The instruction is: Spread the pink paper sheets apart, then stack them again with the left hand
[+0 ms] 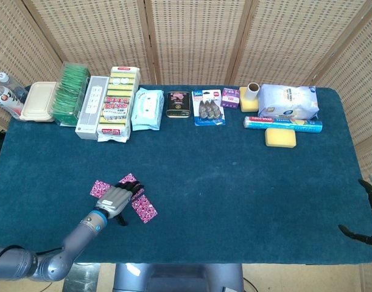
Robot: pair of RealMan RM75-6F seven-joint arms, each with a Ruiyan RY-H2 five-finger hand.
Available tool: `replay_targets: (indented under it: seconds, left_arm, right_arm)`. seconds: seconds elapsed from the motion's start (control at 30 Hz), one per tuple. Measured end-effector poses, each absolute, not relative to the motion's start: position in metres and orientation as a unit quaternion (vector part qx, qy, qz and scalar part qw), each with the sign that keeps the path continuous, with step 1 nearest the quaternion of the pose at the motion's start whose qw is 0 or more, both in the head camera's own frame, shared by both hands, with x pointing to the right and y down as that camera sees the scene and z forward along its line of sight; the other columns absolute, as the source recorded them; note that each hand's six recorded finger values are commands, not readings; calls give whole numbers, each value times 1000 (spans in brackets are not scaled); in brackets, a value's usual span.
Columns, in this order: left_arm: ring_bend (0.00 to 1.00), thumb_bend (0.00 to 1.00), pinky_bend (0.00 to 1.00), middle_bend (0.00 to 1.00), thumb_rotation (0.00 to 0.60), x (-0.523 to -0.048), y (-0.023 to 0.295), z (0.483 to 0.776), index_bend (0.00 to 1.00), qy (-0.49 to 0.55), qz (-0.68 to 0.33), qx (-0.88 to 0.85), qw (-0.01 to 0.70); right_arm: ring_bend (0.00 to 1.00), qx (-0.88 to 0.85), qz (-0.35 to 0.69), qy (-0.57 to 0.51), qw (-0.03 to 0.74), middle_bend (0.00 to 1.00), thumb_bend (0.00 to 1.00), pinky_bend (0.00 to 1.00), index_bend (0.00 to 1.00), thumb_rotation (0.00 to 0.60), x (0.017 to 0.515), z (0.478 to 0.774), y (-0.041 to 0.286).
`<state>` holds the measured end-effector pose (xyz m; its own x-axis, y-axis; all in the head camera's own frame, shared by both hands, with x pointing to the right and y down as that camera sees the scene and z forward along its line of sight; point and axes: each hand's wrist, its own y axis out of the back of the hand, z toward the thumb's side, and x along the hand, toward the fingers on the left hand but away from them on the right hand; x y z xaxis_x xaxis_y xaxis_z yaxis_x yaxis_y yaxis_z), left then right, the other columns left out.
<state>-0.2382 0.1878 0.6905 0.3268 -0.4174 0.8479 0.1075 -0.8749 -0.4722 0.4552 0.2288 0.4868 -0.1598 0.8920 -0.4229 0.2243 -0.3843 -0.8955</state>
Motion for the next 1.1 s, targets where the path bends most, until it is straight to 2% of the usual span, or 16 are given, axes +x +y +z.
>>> replay_targets:
  seconds: [0.43, 0.77, 1.1]
  left_arm:
    - [0, 99, 82, 0, 600, -230, 182, 677, 4, 110, -529, -790, 289]
    - [0, 155, 82, 0, 600, -216, 196, 685, 170, 86, -468, -802, 361]
    - [0, 178, 82, 0, 600, -220, 199, 697, 189, 79, -470, -794, 377]
  right_arm:
    - [0, -584, 591, -480, 280, 0, 0, 4, 81, 600, 456, 486, 229]
    - [0, -584, 590, -484, 279, 0, 0, 3, 80, 600, 458, 484, 228]
    - [0, -584, 589, -486, 277, 0, 0, 3, 80, 600, 458, 484, 228]
